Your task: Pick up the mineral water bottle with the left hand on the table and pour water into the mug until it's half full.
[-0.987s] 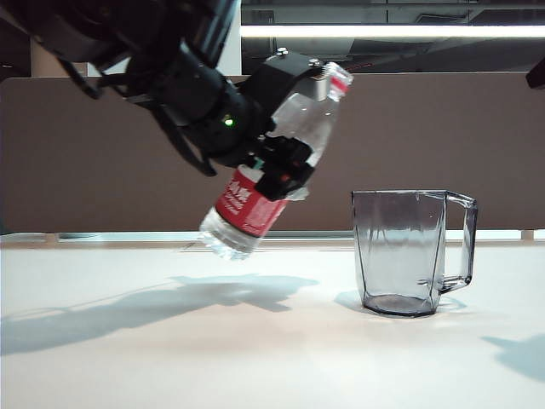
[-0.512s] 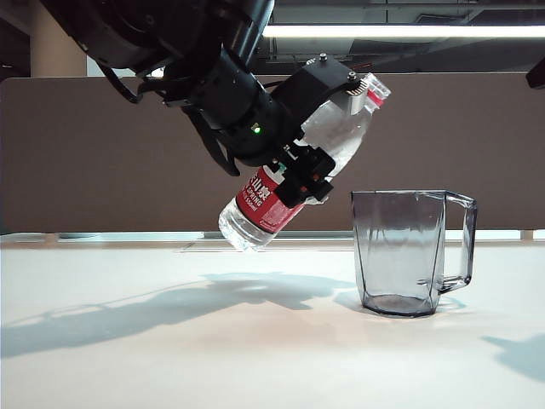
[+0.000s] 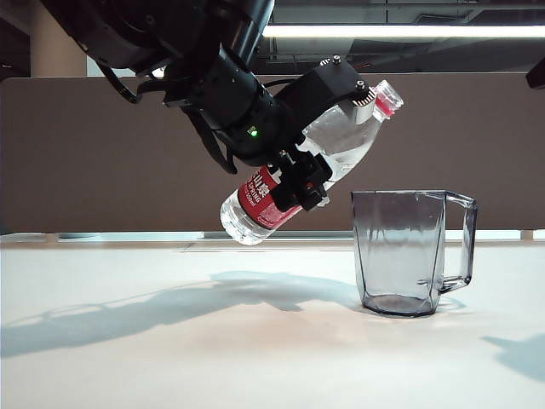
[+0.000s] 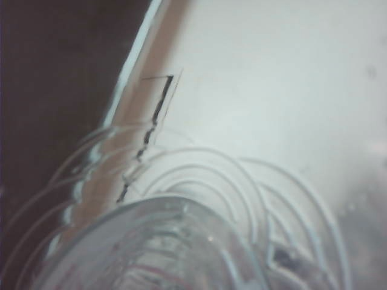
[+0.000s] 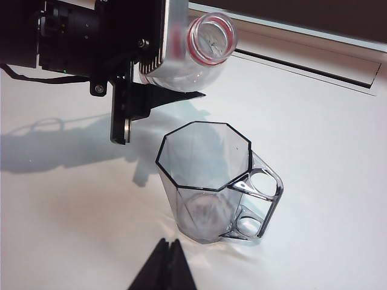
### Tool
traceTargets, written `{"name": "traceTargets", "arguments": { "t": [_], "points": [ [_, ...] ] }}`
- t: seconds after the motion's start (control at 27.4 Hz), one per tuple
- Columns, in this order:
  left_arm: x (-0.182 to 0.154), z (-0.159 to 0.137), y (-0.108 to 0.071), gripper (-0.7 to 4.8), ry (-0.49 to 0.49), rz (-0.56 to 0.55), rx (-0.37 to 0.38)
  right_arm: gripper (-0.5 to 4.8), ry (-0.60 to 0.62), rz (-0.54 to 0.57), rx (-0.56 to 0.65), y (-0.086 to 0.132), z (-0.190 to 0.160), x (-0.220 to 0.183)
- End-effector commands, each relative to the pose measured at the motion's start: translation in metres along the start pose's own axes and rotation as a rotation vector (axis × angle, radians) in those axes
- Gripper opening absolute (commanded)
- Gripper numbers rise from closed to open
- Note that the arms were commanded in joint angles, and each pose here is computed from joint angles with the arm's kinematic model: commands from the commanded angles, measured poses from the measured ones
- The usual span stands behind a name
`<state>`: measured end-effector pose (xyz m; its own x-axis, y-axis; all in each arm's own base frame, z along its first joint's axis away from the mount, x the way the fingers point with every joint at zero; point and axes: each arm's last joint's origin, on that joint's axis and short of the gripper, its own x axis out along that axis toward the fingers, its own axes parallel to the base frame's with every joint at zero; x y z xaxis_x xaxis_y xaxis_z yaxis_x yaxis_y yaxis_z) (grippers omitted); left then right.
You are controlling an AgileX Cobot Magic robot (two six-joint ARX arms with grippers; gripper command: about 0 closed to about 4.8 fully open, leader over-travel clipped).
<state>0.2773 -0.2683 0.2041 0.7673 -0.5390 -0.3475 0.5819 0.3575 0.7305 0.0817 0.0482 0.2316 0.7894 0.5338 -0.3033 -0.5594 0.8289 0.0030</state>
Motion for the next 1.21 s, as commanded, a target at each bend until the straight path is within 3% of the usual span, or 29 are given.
{"name": "traceTargets", "arguments": {
  "t": [0.04,0.11,0.4,0.73,0.99,1.21],
  "points": [
    [-0.0023,0.0077,0.0088,2.74,-0.05,0.056,0.043,-0.05,-0.027,0.002,-0.002,0.0001,0.0041,-0.0015],
    [-0.0023,0.0077,0.0088,2.74,-0.049,0.058,0.09,-0.05,-0.027,0.002,-0.002,0.0001,0.0041,-0.0015],
    [-0.0021,0.0062,0.0073,2.74,-0.034,0.043,0.157,-0.05,-0.027,0.002,-0.002,0.0001,0.0041,-0.0014],
    [-0.0021,0.0036,0.0081,2.74,0.044,0.086,0.179,-0.05,-0.027,0.002,-0.002,0.0001,0.0041,-0.0014],
    [-0.0021,0.0037,0.008,2.74,0.048,0.083,0.288,-0.05,-0.027,0.002,-0.002,0.0001,0.0042,-0.0014],
    [-0.0022,0.0036,0.0083,2.74,0.054,0.087,0.31,-0.05,-0.027,0.002,-0.002,0.0001,0.0042,-0.0014]
  ]
}}
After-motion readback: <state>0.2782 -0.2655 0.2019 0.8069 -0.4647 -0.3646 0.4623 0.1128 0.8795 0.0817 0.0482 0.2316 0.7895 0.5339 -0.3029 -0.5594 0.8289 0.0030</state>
